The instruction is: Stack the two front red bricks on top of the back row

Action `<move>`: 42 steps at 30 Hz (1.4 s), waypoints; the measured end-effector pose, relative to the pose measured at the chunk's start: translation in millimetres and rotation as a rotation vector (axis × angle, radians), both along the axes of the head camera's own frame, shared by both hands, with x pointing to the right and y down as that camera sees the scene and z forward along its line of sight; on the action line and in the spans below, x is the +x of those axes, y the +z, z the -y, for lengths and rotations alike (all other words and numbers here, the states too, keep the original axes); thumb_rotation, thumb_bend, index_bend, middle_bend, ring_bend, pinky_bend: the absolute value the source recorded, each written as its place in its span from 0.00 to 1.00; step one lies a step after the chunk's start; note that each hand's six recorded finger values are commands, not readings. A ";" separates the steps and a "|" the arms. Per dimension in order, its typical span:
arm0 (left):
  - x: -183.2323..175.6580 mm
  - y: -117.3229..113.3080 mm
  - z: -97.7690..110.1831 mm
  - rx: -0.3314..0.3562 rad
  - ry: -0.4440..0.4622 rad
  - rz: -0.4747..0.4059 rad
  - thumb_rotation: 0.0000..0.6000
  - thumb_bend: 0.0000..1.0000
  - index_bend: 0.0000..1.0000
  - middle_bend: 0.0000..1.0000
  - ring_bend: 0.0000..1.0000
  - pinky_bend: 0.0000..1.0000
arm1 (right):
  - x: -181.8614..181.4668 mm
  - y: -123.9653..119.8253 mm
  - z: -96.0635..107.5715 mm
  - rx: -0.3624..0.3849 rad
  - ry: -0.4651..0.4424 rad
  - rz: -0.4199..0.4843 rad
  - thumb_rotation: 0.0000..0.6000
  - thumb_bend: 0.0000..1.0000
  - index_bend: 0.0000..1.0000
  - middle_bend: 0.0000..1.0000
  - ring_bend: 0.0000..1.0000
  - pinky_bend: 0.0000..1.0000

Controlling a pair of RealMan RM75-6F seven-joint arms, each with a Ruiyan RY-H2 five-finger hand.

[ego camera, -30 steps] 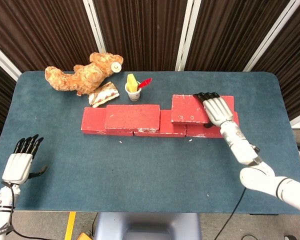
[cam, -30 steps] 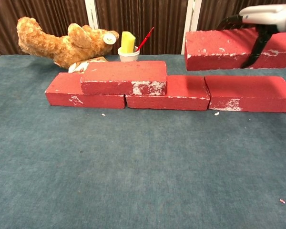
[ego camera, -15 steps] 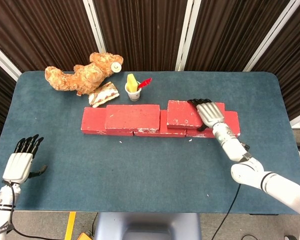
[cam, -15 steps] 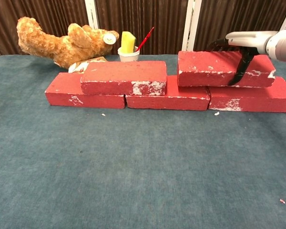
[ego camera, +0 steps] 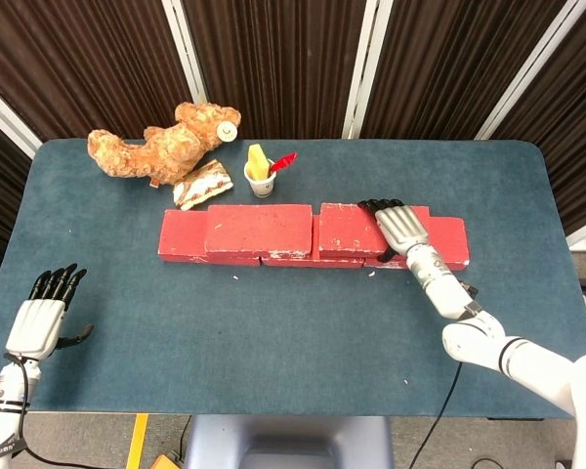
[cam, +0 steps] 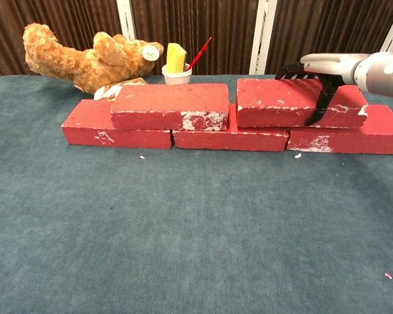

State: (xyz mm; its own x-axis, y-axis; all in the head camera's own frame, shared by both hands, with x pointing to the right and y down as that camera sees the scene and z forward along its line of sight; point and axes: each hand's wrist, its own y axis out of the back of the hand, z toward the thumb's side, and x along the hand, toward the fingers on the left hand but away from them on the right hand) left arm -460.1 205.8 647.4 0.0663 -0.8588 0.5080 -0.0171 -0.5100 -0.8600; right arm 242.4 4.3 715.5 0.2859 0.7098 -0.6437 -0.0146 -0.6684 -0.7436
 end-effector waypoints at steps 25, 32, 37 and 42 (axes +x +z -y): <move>-0.7 -2.7 0.5 -0.004 0.003 -0.023 1.00 0.23 0.00 0.00 0.00 0.05 | -20.8 4.6 -8.0 0.003 0.000 -0.003 1.00 0.21 0.75 0.60 0.50 0.57; -0.3 -3.8 0.1 -0.005 0.003 -0.028 1.00 0.23 0.00 0.00 0.00 0.05 | -23.8 5.1 -10.8 -0.003 0.000 -0.004 1.00 0.21 0.60 0.58 0.43 0.54; -0.6 -4.2 -0.1 -0.007 0.001 -0.031 1.00 0.23 0.00 0.00 0.00 0.05 | -25.0 5.8 -12.3 -0.016 0.001 -0.001 1.00 0.21 0.21 0.29 0.20 0.38; -1.1 -3.8 0.1 -0.010 -0.001 -0.030 1.00 0.23 0.00 0.00 0.00 0.05 | -25.6 7.7 -13.7 -0.034 0.003 -0.003 1.00 0.21 0.00 0.12 0.06 0.33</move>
